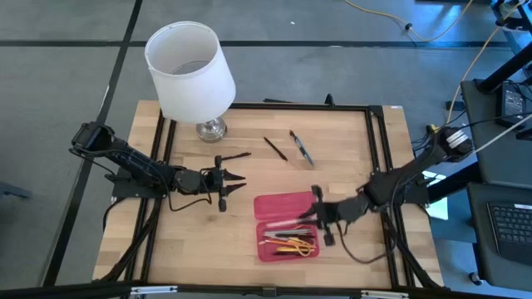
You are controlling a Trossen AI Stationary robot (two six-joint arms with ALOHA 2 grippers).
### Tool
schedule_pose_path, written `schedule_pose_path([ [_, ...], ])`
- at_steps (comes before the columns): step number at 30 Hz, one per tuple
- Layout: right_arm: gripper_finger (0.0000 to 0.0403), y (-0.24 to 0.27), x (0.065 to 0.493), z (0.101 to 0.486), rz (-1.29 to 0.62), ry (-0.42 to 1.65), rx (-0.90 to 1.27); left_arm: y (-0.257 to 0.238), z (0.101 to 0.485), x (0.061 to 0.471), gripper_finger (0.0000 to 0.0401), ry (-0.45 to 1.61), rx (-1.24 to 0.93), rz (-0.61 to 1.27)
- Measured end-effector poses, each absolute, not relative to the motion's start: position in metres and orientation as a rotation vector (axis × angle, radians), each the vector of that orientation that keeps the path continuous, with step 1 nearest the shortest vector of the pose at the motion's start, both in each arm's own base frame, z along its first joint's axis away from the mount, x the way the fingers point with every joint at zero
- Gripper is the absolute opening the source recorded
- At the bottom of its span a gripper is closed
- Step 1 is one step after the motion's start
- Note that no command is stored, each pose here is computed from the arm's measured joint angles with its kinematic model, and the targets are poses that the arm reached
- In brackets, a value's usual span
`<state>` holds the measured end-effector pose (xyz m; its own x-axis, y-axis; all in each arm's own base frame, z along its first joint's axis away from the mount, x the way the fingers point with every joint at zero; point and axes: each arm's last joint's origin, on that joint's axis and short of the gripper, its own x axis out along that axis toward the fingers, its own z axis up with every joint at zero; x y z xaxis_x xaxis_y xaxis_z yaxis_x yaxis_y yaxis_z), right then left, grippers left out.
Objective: Pick & place school supplies into a supply box
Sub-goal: Put the pink pen into the pink supply box
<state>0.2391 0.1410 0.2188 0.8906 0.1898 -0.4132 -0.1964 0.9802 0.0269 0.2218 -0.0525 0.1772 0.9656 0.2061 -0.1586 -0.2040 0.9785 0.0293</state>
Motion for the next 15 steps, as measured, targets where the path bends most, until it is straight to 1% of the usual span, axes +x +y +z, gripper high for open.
schedule_pose_path([
  [7, 0.0057, 0.162, 0.252, 0.170, 0.173, 0.549, 0.008, -0.052, 0.177, 0.222, 0.0081, 0.163, 0.013, 0.207],
  [15, 0.0057, 0.169, 0.261, 0.136, 0.141, 0.602, 0.056, -0.052, 0.177, 0.222, 0.0077, 0.164, 0.006, 0.208],
])
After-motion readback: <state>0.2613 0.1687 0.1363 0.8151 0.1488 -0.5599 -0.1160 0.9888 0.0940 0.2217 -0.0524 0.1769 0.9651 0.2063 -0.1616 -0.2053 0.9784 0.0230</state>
